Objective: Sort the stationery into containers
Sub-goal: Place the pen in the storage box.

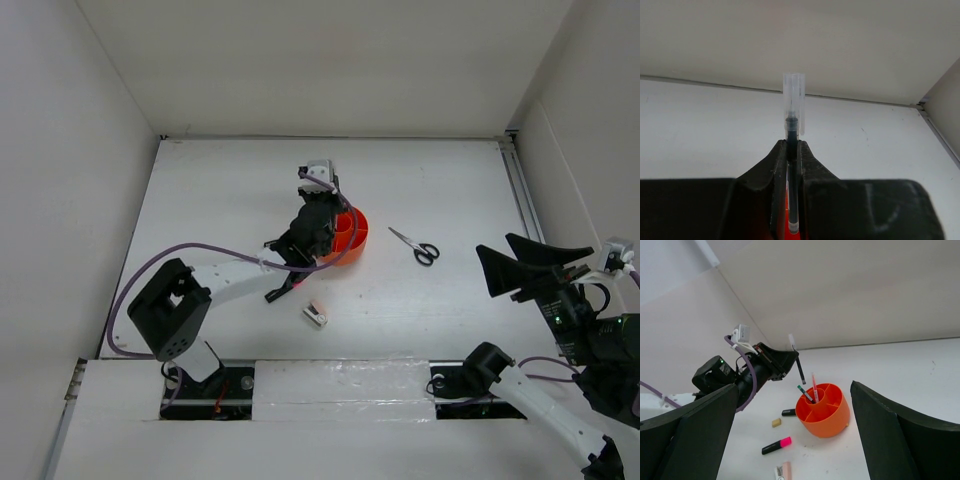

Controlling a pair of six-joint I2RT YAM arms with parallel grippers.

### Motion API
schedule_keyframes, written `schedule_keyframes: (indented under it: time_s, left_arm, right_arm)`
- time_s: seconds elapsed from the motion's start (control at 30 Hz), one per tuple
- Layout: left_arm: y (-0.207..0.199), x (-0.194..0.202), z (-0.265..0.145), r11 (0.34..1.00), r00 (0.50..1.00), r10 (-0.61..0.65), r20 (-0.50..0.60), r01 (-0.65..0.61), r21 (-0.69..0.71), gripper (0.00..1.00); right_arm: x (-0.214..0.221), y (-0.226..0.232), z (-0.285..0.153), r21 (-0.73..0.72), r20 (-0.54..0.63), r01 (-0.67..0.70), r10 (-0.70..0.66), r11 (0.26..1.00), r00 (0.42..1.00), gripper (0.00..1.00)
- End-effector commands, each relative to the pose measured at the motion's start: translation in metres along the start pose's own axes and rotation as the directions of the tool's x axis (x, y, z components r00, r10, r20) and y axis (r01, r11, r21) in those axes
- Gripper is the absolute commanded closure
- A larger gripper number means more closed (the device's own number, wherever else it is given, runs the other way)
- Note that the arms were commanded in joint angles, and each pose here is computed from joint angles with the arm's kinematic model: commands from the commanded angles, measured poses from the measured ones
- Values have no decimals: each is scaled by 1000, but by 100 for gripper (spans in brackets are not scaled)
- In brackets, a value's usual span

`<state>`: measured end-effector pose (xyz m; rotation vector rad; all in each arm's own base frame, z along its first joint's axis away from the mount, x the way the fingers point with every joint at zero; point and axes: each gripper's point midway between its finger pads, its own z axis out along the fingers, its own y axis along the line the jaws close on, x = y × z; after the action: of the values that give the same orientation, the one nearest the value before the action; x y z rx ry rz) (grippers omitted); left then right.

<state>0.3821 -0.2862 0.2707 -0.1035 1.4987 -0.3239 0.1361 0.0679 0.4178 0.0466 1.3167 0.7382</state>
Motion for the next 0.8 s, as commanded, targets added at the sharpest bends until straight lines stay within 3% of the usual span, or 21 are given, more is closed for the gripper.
schedule_keyframes:
  time_s: [0.0,0.77]
  left_arm:
    - [-9,-11,2,997,996,-61,61,58,52,100]
    - [1,34,-2,998,998,-34,60,31,48,100]
  right_arm:
    - [-1,4,3,-16,-2,12,-12,1000,1000,1]
    - [4,4,7,-19,-22,35,-35,999,999,1]
